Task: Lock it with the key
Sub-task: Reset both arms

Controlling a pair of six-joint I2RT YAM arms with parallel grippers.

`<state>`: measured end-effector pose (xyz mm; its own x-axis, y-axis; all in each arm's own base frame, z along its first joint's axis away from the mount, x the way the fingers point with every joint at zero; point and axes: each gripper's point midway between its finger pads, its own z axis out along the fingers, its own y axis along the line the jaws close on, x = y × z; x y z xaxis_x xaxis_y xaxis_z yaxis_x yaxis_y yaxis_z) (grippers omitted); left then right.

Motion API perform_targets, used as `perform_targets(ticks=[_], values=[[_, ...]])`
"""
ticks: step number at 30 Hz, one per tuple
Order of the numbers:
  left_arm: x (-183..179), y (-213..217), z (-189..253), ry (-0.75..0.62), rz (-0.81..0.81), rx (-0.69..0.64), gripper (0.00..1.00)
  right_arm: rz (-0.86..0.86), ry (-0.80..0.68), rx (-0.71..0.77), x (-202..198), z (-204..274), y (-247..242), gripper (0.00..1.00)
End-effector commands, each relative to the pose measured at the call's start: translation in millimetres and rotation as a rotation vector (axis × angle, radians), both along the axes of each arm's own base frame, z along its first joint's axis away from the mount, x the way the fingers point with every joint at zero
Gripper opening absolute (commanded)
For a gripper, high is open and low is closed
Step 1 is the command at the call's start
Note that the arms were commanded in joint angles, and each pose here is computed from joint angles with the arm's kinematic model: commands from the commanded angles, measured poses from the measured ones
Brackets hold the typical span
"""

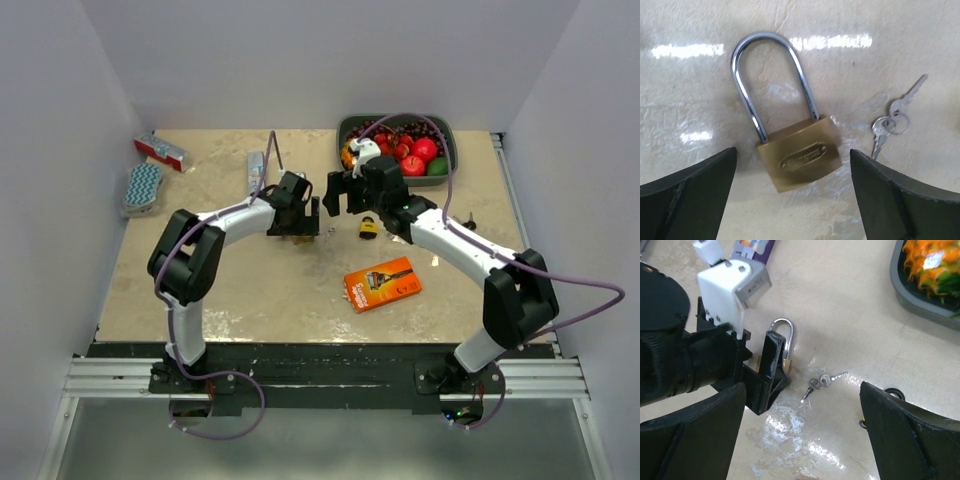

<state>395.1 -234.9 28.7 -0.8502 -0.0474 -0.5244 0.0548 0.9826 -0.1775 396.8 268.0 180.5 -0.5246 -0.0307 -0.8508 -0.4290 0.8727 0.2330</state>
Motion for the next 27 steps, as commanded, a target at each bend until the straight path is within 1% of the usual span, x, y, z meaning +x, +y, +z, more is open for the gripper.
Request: perform_targets(ticks=[1, 2, 4, 5, 7, 8, 9, 11, 12, 13, 14, 15, 16, 17, 18, 19, 20, 21, 22, 23, 24, 25, 27], values=[[-2.2, 13.4, 46.9, -0.078, -0.051, 0.021, 0.99, 0.022, -0.139, 0.04, -1.5, 56.1, -2.9, 0.99], [-0.9, 10.0, 73.1, -0.14, -0.094, -0.002, 0.99, 0.022, -0.167, 0.052, -4.0, 69.6, -5.0, 0.99], [-0.5, 5.9, 100.2, -0.202, -0.137, -0.035, 0.99, 0.022, -0.201, 0.056, -6.1, 83.0, -9.0, 0.99], [-2.2, 4.3, 124.6, -0.257, -0.175, -0.058, 0.99, 0.01, -0.226, 0.067, -7.7, 95.2, -15.2, 0.99], [-1.2, 5.7, 152.0, -0.308, -0.204, -0.09, 0.99, -0.012, -0.254, 0.067, -9.2, 107.1, -25.7, 0.99], [-5.9, 9.4, 169.4, -0.331, -0.235, -0.098, 0.99, -0.032, -0.262, 0.069, -8.2, 112.2, -35.6, 0.99], [-2.8, 16.7, 182.2, -0.356, -0.248, -0.114, 0.99, -0.076, -0.289, 0.069, -8.6, 124.8, -48.5, 0.99], [-8.1, 20.3, 207.4, -0.393, -0.32, -0.163, 0.99, -0.119, -0.295, 0.057, -7.8, 130.6, -71.3, 0.99], [-2.6, 37.7, 211.9, -0.392, -0.296, -0.169, 0.99, -0.134, -0.312, 0.059, -11.9, 138.5, -81.0, 0.99], [-2.4, 41.0, 224.6, -0.402, -0.312, -0.204, 0.99, -0.146, -0.307, 0.051, -14.4, 138.2, -90.1, 0.99], [-4.0, 50.7, 225.9, -0.384, -0.311, -0.204, 0.99, -0.185, -0.308, 0.048, -12.6, 139.5, -107.5, 0.99], [3.2, 72.5, 229.4, -0.386, -0.267, -0.193, 0.99, -0.203, -0.314, 0.054, -19.1, 141.6, -118.3, 0.99], [5.9, 81.6, 234.9, -0.395, -0.253, -0.178, 0.99, -0.218, -0.309, 0.05, -22.3, 139.2, -126.9, 0.99], [3.5, 91.9, 230.8, -0.385, -0.267, -0.136, 0.99, -0.243, -0.302, 0.042, -23.7, 134.9, -139.8, 0.99], [2.7, 101.9, 227.1, -0.378, -0.261, -0.099, 0.99, -0.242, -0.283, 0.013, -28.6, 120.3, -146.6, 0.99], [-1.1, 111.8, 212.0, -0.354, -0.253, -0.043, 0.99, -0.254, -0.282, -0.002, -36.4, 117.5, -156.2, 0.99], [-4.1, 117.8, 215.5, -0.398, -0.27, -0.003, 0.99, -0.249, -0.273, -0.016, -41.5, 110.7, -162.4, 0.99], [-6.4, 122.3, 208.9, -0.408, -0.265, 0.02, 0.99, -0.252, -0.238, -0.057, -47.7, 88.7, -168.7, 0.99], [-18.5, 125.5, 181.3, -0.362, -0.266, 0.026, 0.99, -0.25, -0.21, -0.08, -54.2, 75.9, -172.4, 0.99], [-21.9, 127.0, 182.3, -0.395, -0.296, 0.046, 0.99, -0.239, -0.217, -0.088, -62.3, 74.3, -174.3, 0.99], [-26.7, 126.3, 174.0, -0.38, -0.302, 0.044, 0.99, -0.228, -0.186, -0.112, -69.3, 55.5, -176.4, 0.99], [-33.1, 126.0, 161.2, -0.353, -0.303, 0.04, 0.99, -0.222, -0.176, -0.115, -75.1, 49.7, -176.9, 0.99], [-37.8, 121.2, 156.0, -0.344, -0.307, 0.038, 0.99, -0.196, -0.173, -0.114, -86.9, 41.0, -176.2, 0.99]])
